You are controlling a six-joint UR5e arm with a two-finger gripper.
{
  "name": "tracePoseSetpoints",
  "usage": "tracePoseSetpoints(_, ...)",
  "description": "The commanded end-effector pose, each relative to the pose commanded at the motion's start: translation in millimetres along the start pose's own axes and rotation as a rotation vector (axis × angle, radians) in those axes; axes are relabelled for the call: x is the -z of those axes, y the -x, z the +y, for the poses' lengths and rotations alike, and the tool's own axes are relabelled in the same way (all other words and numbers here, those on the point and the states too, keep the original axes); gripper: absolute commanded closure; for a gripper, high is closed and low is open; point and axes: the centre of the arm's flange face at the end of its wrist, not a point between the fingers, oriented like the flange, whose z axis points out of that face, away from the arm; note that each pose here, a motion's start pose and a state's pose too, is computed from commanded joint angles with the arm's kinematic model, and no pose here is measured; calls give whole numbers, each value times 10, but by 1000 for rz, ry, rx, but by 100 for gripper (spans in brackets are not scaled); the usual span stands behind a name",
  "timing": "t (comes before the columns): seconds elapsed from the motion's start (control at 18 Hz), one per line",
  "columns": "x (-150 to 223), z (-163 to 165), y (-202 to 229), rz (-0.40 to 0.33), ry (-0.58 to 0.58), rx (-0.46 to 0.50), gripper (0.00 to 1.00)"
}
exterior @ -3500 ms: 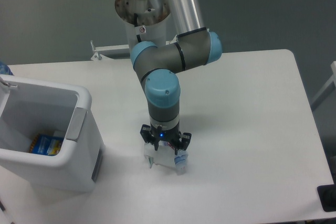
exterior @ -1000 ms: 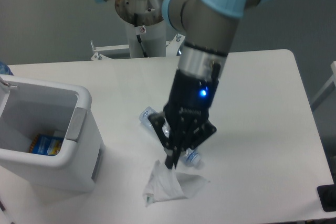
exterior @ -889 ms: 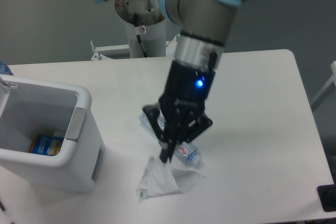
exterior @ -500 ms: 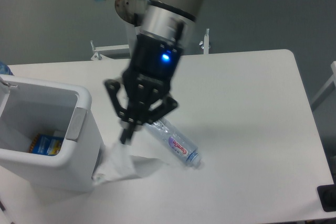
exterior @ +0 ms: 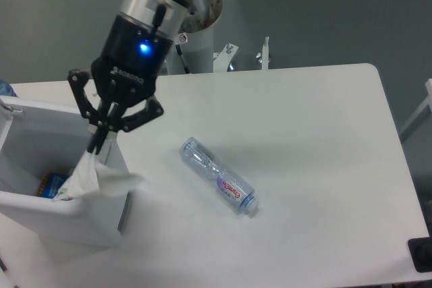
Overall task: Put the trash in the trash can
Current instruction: 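Lower the tissue into the bin and open the gripper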
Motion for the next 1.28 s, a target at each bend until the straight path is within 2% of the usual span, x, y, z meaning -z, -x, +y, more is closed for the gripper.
tracePoseSetpoints(0.33,-150,165,-238,30,38,-11,95)
tracePoseSetpoints(0.5,-202,213,-238,32,48,-19,85)
tracePoseSetpoints(0.56,-215,226,-240,35,52,-18,73)
tracePoseSetpoints(0.61,-222,236,-234,35,53,-19,65)
tracePoseSetpoints(0.83,-243,243,-218,36,56,-51,41)
tracePoseSetpoints(1.11,-211,179,-170,29,44,-60,38)
tracePoseSetpoints(1.28,-76,84,79,-8,19,-44,34)
